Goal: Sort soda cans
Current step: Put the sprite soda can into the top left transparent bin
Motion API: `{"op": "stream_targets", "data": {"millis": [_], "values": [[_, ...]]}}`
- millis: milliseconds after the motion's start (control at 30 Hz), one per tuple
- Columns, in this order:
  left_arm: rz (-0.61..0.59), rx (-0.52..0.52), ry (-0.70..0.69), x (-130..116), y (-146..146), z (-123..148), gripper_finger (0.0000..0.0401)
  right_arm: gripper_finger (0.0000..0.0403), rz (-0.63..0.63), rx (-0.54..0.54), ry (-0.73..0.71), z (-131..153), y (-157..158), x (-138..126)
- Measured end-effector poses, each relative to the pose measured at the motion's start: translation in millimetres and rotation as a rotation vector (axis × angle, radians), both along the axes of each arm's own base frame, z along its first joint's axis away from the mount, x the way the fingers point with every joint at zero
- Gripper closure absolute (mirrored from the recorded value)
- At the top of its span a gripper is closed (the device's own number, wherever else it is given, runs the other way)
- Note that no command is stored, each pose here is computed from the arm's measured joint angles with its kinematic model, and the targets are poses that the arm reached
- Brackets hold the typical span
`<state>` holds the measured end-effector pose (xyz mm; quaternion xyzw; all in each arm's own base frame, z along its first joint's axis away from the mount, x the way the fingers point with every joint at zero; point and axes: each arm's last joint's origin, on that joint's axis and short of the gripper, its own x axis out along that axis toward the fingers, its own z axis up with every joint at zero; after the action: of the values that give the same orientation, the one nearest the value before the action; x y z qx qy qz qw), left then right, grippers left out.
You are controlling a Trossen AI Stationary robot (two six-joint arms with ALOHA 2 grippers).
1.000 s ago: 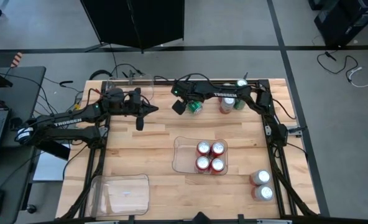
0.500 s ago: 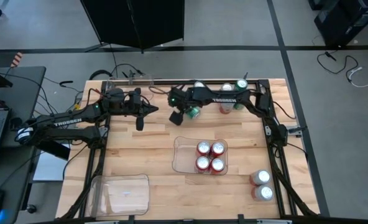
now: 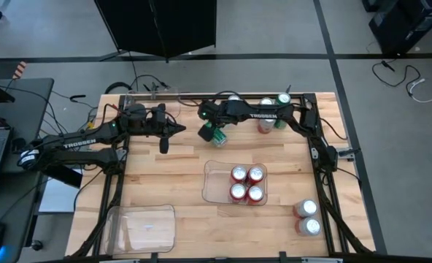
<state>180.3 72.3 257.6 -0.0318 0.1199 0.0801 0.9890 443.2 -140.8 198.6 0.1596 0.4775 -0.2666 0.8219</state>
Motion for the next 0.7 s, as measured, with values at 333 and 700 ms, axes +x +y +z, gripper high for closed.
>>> {"op": "stream_targets", "data": {"millis": [333, 700], "values": [[0.000, 0.000, 0.002, 0.0, 0.0, -0.2, 0.0401, 0.0053, 0.032, 0.119, -0.073, -21.1, 5.8, 0.3], [0.001, -0.003, 0.000, 0.0, 0.0, 0.0, 0.0401, 0.0074, 0.036, 0.140, -0.074, -40.3, 10.2, -4.5]]}}
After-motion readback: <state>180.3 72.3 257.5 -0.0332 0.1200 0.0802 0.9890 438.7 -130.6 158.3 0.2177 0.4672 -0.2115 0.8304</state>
